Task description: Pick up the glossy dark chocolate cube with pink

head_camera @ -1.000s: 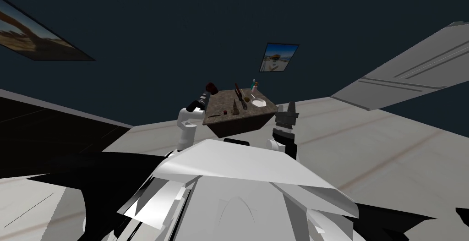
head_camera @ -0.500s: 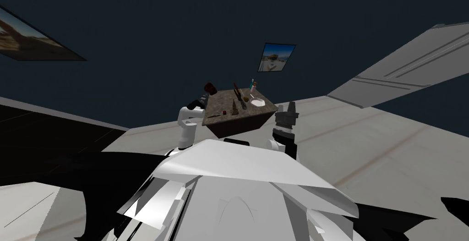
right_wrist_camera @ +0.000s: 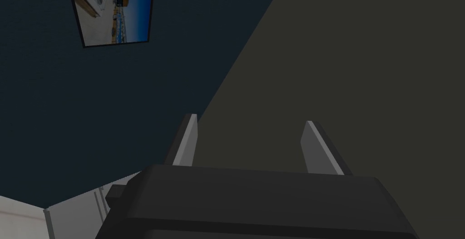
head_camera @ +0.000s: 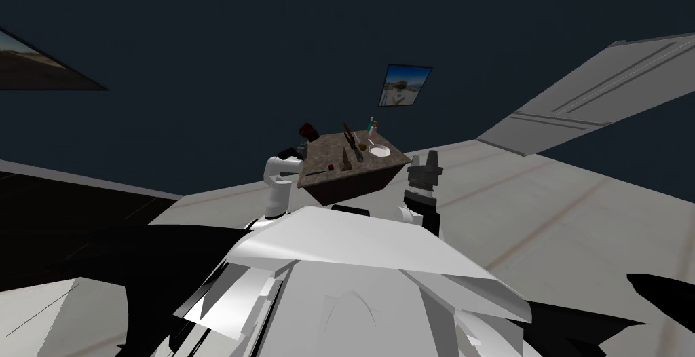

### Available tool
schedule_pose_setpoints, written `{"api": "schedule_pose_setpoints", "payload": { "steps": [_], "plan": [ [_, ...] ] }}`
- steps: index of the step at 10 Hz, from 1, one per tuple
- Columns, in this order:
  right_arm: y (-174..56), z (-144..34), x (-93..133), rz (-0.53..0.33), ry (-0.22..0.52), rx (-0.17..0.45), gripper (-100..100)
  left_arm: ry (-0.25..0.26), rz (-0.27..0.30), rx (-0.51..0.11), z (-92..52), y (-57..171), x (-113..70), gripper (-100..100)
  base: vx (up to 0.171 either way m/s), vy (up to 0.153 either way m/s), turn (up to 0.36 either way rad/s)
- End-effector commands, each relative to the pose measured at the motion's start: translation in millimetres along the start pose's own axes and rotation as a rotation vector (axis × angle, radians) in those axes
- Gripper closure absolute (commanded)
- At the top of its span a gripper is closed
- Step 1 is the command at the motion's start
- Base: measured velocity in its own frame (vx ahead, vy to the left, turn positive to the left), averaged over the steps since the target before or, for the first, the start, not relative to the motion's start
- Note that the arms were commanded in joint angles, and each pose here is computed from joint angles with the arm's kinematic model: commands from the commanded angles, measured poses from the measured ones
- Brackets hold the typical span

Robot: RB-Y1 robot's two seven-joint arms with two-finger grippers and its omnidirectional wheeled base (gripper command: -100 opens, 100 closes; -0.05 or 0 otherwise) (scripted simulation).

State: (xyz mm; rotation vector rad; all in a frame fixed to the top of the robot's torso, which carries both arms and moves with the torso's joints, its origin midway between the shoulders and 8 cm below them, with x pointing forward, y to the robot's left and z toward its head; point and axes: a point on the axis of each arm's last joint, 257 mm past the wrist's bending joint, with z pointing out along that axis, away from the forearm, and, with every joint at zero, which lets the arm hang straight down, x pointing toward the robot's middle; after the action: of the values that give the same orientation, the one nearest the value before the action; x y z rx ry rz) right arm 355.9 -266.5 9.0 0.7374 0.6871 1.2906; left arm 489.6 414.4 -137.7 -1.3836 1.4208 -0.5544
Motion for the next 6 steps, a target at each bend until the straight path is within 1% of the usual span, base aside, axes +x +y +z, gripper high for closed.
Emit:
{"api": "schedule_pose_setpoints", "payload": {
  "steps": [1, 2, 3, 4, 5, 6],
  "plan": [
    [0, 0.0, 0, 0.000, 0.000, 0.000, 0, 0.004, -0.012, -0.050, 3.1, 11, 0.6, -100, 0.004, -0.005, -0.107],
    [0, 0.0, 0, 0.000, 0.000, 0.000, 0, 0.006, -0.012, -0.073, 2.7, 16, 1.0, -100, 0.004, -0.003, -0.072],
    [0, 0.0, 0, 0.000, 0.000, 0.000, 0, 0.007, -0.012, -0.082, 2.5, 19, 1.2, -100, 0.000, 0.000, 0.000],
    [0, 0.0, 0, 0.000, 0.000, 0.000, 0, 0.012, -0.025, -0.128, 5.7, 30, 1.2, -100, 0.004, -0.008, -0.085],
    [0, 0.0, 0, 0.000, 0.000, 0.000, 0, 0.014, -0.024, -0.151, 4.9, 35, 1.7, -100, 0.005, -0.005, -0.068],
    [0, 0.0, 0, 0.000, 0.000, 0.000, 0, 0.020, -0.037, -0.199, 7.1, 47, 2.3, -100, 0.008, -0.011, -0.118]
  ]
}}
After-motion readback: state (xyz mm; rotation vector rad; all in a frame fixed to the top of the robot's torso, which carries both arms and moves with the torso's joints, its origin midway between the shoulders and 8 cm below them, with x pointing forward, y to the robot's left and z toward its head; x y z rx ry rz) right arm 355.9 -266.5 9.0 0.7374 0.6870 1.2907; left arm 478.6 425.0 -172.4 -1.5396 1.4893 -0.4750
